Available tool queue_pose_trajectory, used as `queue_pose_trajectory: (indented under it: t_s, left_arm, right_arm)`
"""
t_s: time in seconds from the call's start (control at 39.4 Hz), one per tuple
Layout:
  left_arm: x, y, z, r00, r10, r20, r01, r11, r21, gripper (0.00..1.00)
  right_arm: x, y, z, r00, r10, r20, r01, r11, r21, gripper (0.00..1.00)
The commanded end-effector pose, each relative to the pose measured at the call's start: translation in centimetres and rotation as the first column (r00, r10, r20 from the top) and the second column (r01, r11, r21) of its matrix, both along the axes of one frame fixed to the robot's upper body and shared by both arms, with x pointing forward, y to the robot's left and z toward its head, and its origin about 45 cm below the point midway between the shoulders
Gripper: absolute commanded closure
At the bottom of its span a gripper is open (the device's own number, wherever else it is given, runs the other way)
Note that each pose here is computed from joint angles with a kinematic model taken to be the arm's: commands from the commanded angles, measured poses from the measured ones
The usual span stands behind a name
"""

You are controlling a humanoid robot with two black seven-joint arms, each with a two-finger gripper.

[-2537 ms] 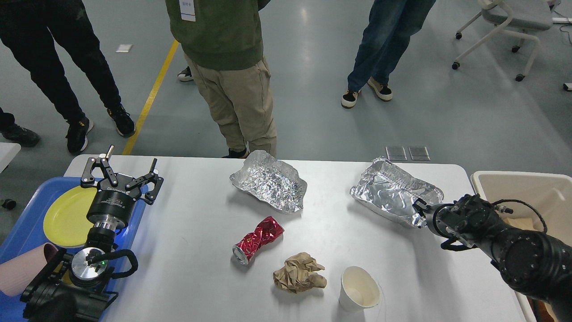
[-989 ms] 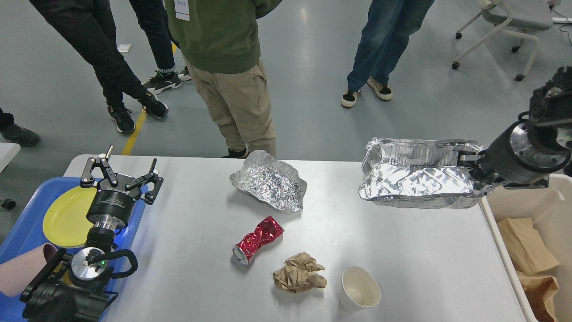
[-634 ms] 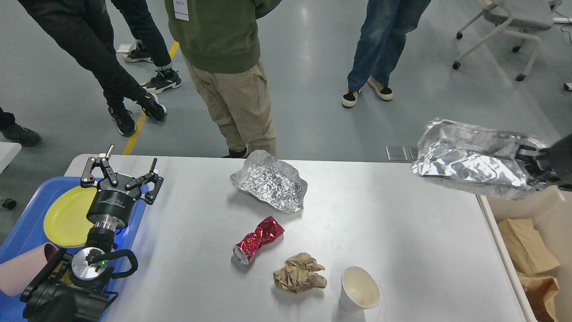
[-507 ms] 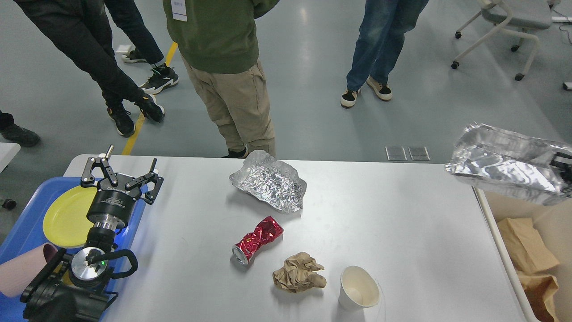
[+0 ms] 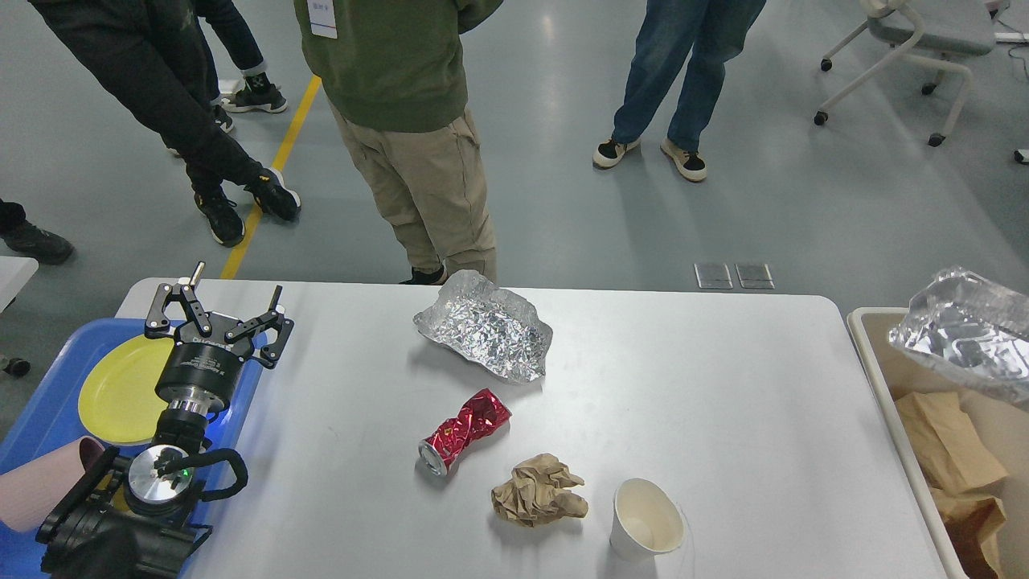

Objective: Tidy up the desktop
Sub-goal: 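Lower the foil tray into the bin and open the right gripper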

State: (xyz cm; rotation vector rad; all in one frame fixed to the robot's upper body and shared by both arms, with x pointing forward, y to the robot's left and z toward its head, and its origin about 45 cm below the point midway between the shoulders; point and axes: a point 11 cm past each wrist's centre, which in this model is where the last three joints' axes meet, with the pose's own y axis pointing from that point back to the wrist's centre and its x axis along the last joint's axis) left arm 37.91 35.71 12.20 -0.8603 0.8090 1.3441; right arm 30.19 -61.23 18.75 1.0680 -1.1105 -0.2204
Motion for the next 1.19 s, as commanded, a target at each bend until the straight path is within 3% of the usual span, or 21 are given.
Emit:
queue_pose_trajectory:
  t_s: [0.0, 0.36, 0.68, 1.17]
  left_arm:
    - [0.0, 0.0, 0.0, 1.000, 0.000, 0.000, 0.000, 1.000, 0.000, 0.04]
    - [0.0, 0.0, 0.0, 1.000, 0.000, 0.000, 0.000, 1.000, 0.000, 0.04]
    - [0.0, 0.0, 0.0, 1.000, -0.001, 0.001, 0.001, 1.000, 0.000, 0.04]
    - [0.0, 0.0, 0.0, 1.000, 0.000, 0.000, 0.000, 1.000, 0.000, 0.04]
  right_arm:
    - [-0.7, -0.8, -3.2, 0.999, -0.017, 0.038, 0.019, 0.999, -0.035, 1.00]
    - [-4.8, 0.8, -11.6, 0.994, -0.015, 0.106, 0.031, 0.987, -0.155, 1.00]
    - [-6.1, 1.8, -13.4, 0.991, -0.054, 0.121, 0.070, 0.989, -0.128, 1.00]
    - [-10.4, 0.9, -15.2, 0.988, -0.133, 0.083, 0.142, 0.984, -0.112, 1.00]
